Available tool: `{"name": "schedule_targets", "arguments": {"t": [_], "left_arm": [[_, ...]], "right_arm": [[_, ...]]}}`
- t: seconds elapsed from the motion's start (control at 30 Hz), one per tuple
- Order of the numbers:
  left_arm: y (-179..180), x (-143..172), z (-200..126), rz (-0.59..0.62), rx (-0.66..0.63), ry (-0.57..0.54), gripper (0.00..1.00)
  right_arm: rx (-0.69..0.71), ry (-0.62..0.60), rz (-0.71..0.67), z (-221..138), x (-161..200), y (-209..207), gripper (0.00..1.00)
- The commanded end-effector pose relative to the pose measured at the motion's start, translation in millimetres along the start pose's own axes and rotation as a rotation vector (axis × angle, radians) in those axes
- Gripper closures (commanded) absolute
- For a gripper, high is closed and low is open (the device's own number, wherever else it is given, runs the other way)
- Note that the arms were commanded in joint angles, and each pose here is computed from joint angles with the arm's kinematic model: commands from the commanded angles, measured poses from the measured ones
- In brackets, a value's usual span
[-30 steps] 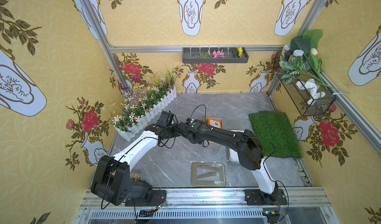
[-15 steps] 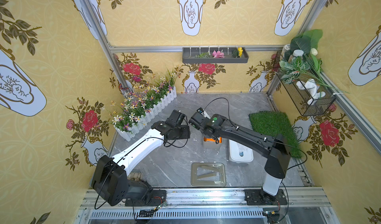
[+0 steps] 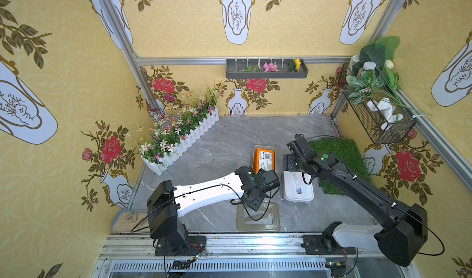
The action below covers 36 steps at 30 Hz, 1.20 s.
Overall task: Put the tissue paper into the tissue box
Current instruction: Place the paper towel in the tissue box, then pick up the box lid from the center of the board.
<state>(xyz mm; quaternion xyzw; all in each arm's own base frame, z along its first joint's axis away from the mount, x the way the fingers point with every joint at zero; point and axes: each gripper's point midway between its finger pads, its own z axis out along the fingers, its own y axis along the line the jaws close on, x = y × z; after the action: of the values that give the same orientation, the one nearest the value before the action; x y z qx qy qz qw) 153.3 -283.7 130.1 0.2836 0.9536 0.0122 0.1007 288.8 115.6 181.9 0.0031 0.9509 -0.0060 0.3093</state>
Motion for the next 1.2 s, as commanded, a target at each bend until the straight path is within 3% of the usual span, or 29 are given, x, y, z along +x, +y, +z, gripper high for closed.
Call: {"name": "schedule_targets", "arguments": {"t": [0.0, 0.27, 0.67, 0.77, 0.93, 1.17], "left_arm": [[-18.1, 10.1, 0.4, 0.091, 0.039, 0.031, 0.36], [-67.3, 19.1, 29.1, 0.305, 0.127, 0.030, 0.38], [-85.4, 14.7, 64.5, 0.416, 0.124, 0.060, 0.45], [-79.8, 17.1, 71.4, 0.426, 0.090, 0.074, 0.51], [-71.2, 17.2, 70.6, 0.431, 0.051, 0.072, 0.73], [-64.1, 3.5, 47.7, 0.441, 0.017, 0.013, 0.85]], "right_arm": [[-0.029, -0.005, 0.031, -4.7, 6.8, -1.4, 0.12], [-0.029, -0.002, 0.041, -11.7, 22.7, -12.0, 0.11], [0.008, -0.031, 0.026, -30.2, 22.2, -28.1, 0.11], [0.009, -0.039, 0.029, -32.5, 21.2, -29.3, 0.11], [0.008, -0.048, 0.036, -34.5, 20.9, -30.5, 0.11], [0.011, -0.083, 0.033, -41.0, 15.4, -35.1, 0.11]]}}
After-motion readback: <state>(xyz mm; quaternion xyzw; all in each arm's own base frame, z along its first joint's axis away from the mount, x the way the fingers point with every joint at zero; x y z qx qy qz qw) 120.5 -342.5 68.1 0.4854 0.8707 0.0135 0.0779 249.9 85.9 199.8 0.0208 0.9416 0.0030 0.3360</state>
